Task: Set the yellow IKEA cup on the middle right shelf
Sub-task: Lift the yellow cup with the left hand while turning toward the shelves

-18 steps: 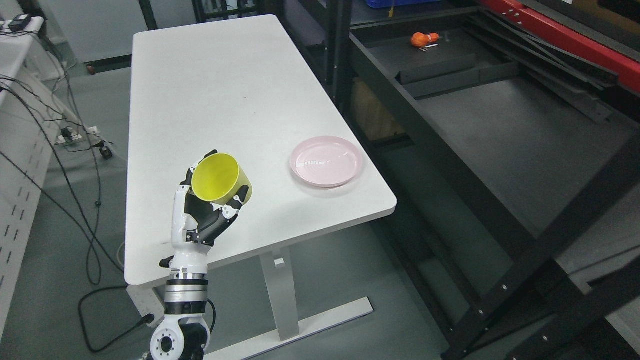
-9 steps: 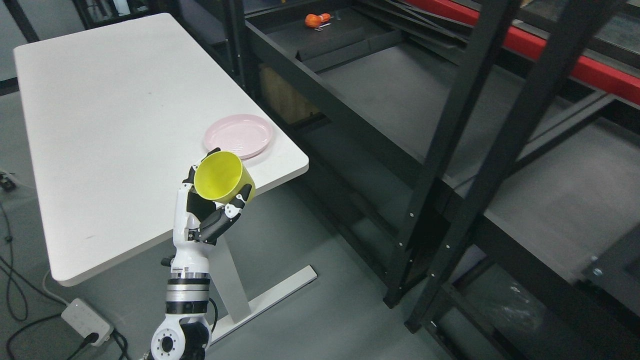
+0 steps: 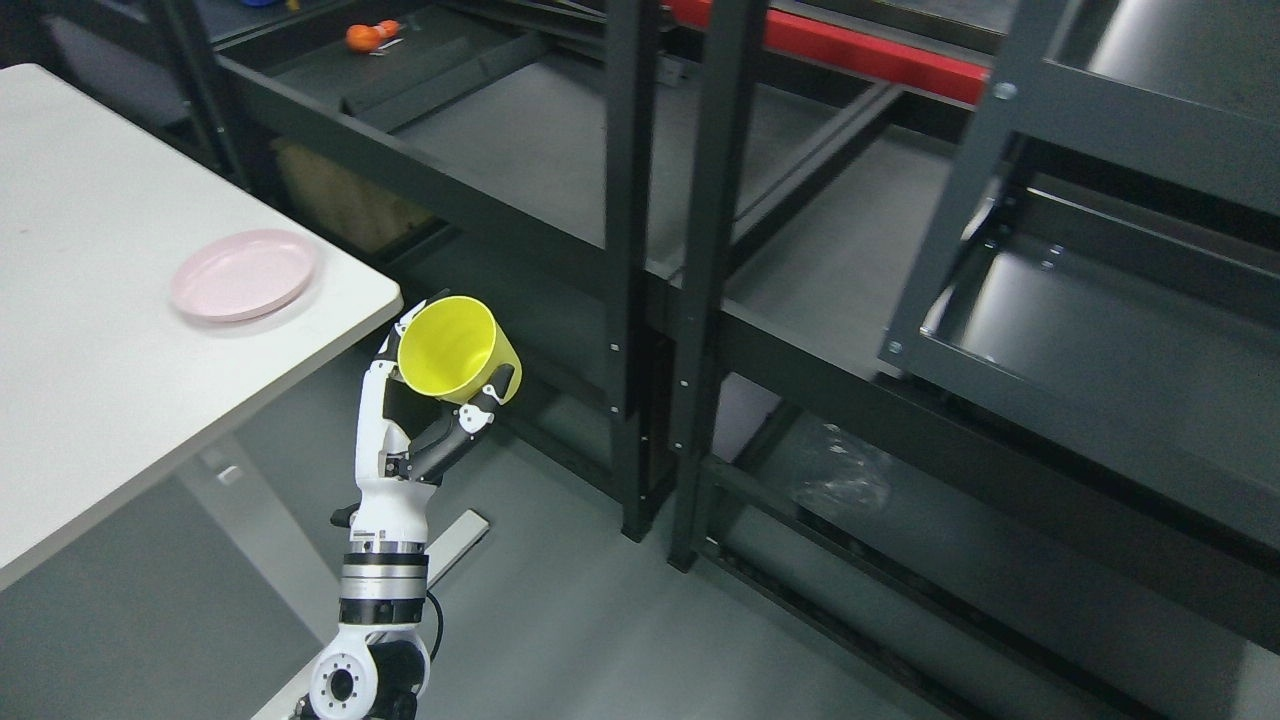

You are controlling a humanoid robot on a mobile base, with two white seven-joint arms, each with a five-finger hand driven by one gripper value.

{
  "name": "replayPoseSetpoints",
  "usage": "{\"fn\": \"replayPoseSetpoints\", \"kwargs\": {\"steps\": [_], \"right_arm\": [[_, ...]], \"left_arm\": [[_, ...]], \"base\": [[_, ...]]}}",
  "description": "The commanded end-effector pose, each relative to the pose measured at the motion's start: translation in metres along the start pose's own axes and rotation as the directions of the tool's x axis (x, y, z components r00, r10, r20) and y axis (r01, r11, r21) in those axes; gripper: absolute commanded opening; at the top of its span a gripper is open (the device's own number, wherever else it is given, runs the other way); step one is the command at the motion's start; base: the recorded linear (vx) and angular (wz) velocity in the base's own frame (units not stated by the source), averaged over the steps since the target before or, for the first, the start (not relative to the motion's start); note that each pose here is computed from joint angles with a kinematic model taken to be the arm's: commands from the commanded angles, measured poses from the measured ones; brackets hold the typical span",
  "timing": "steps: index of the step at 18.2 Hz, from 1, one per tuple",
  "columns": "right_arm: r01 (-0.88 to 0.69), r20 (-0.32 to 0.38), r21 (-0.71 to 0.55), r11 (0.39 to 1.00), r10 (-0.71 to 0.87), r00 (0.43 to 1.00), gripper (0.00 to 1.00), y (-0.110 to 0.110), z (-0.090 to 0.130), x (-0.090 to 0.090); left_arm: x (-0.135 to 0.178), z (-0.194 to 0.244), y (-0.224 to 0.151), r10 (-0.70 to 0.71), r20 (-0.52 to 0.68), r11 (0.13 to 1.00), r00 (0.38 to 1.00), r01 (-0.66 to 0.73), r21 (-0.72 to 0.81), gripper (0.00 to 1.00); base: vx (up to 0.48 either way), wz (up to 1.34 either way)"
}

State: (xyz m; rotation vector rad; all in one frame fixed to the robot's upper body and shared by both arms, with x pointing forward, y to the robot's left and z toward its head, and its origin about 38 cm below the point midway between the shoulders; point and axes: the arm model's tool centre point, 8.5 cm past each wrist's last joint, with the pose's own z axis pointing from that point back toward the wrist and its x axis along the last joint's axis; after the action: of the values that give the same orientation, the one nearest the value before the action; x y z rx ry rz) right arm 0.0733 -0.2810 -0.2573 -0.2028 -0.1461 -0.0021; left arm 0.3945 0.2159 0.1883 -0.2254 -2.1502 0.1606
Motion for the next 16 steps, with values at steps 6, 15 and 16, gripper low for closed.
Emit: {"fn": "replayPoseSetpoints", "kwargs": {"steps": [6,15,16], "right_arm": [[0.003,-0.014,-0.013,1.0,-0.004,1.0,0.99,-0.01,-0.001,-0.009],[0.003,-0.014,-0.013,1.0,-0.004,1.0,0.99,-0.01,-0.001,-0.009],[0.003,-0.014,-0.013,1.0,-0.004,1.0,0.99,-0.01,-0.001,-0.009]], "left_arm": [[-0.005,0.004,-0.044,0.043,-0.011,0.991,0.999,-0.044,-0.13,0.02],[0.034,-0.054,-0.082,0.082,0.147,0.969,0.986,-0.044,-0.243,0.02],[0.039,-0.061,-0.087,0.082,0.168,0.965,0.982,-0.036,-0.258,0.02]], "base": [[-0.206,-0.85],[-0.07,-0.64],[0.066,-0.02]]}}
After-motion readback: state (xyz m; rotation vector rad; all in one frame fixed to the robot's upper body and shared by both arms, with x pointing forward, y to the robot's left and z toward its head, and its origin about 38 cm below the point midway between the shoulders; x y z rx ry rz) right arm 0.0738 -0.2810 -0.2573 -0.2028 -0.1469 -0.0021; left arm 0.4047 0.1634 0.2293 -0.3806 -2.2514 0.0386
